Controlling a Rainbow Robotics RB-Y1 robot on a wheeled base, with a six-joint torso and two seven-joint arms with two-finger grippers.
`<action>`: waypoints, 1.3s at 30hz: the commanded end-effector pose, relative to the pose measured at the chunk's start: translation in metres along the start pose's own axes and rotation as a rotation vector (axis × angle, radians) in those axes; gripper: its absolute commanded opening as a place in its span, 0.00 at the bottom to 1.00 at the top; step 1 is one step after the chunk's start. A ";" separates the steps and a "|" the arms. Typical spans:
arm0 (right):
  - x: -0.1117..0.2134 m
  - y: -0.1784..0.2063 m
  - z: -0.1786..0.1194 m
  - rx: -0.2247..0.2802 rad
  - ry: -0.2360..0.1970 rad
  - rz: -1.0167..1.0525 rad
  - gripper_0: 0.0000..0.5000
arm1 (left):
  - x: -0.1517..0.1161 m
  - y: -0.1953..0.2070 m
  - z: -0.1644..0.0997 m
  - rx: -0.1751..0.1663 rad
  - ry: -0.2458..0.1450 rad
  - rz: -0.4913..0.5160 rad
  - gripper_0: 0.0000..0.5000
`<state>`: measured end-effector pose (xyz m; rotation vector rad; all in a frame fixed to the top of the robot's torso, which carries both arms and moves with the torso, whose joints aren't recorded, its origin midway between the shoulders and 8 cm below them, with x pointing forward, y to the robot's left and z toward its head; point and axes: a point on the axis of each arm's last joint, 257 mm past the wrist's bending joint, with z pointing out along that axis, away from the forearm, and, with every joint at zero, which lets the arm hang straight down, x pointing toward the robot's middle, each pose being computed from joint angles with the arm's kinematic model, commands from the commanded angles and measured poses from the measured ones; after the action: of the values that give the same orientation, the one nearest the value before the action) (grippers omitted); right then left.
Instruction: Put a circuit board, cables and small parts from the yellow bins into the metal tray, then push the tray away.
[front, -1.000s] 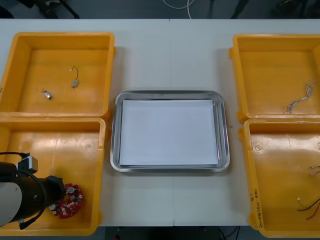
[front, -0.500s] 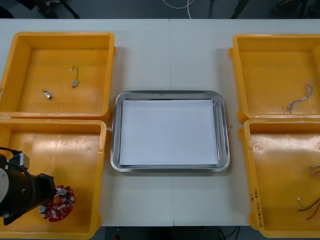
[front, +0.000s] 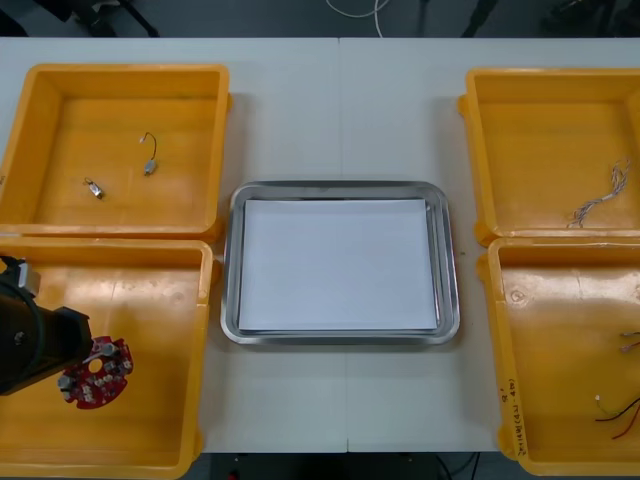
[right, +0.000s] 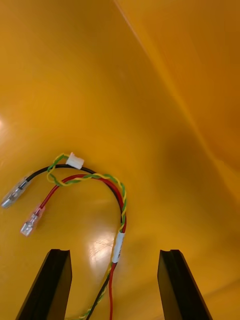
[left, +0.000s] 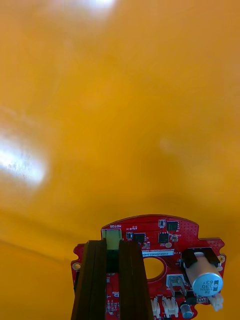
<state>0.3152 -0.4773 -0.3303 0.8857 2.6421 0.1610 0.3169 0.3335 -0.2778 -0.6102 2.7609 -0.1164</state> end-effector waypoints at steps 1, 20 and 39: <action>-0.001 0.003 0.005 -0.005 -0.005 -0.013 1.00 | -0.048 -0.007 -0.037 0.013 -0.124 -0.024 0.00; 0.012 0.009 0.016 -0.027 0.010 0.014 1.00 | -0.097 -0.059 -0.087 0.064 -0.237 0.211 0.00; 0.018 0.008 0.025 -0.036 0.010 0.038 1.00 | -0.105 -0.153 -0.095 0.106 -0.223 0.409 0.00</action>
<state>0.3114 -0.4649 -0.3538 0.9457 2.6263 0.2136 0.4299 0.2499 -0.1569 0.0004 2.6127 -0.1062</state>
